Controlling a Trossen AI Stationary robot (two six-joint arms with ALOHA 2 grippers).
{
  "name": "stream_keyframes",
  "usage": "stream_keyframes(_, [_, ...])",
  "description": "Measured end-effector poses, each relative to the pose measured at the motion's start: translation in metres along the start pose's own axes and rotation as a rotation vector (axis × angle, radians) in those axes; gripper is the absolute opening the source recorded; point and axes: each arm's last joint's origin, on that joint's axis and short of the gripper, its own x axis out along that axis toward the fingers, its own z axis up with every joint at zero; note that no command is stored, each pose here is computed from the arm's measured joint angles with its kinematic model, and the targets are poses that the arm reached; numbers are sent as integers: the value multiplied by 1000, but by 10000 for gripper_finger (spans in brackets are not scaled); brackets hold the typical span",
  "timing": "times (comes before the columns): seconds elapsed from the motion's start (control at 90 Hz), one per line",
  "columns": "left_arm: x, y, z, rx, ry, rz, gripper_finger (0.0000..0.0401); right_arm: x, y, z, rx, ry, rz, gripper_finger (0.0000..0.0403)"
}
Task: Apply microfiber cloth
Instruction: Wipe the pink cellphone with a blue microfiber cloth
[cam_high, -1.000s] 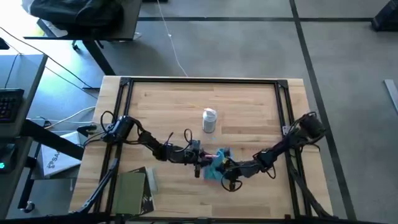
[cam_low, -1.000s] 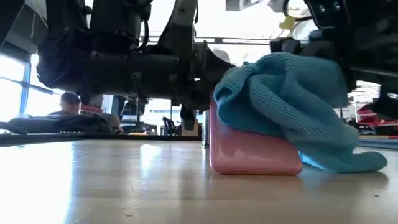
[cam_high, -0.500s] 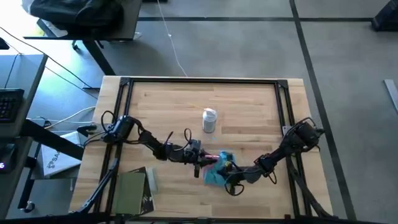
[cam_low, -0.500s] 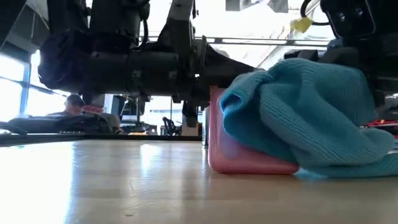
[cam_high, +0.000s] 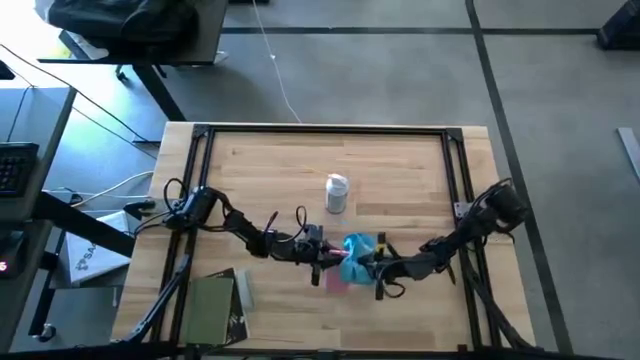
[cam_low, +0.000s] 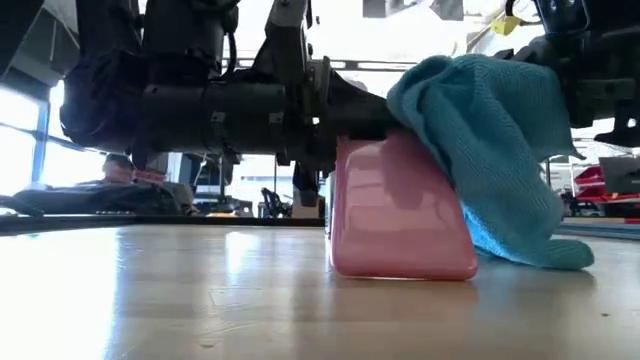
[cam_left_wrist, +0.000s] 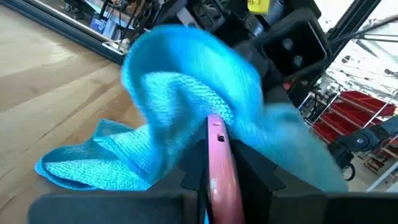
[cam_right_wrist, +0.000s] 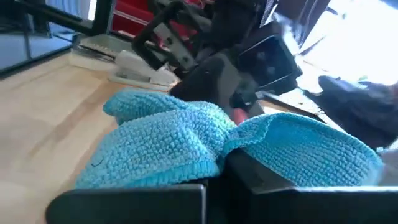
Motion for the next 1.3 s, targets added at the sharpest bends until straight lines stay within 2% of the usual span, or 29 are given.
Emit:
stream_keyframes(0.222, [1, 1, 6, -43, -51, 4, 41, 15, 19, -7, 34, 23, 67, 0])
stream_keyframes(0.544, [1, -1, 10, -58, -101, -13, 41, 27, 30, -10, 60, 27, 77, 0])
stream_keyframes(0.644, [1, 0, 10, -59, -102, -3, 41, 24, 26, -8, 13, 34, 13, 0])
stream_keyframes(0.767, [1, 0, 11, -62, -114, 14, 41, 18, 13, 10, -49, 11, -115, 0])
stream_keyframes(0.889, [1, 1, 12, -87, -139, 45, 41, 9, 1, 20, -93, 6, -156, 0])
stream_keyframes(1.0, [1, 4, 13, -118, -167, 91, 41, 6, -2, 19, -36, 15, -145, 0])
stream_keyframes(1.156, [1, 9, 17, -124, -210, 152, 41, 14, 7, 4, 74, 99, -20, 0])
stream_keyframes(1.3, [2, 13, 19, -145, -248, 207, 41, 24, 17, -5, 122, 135, -12, 0])
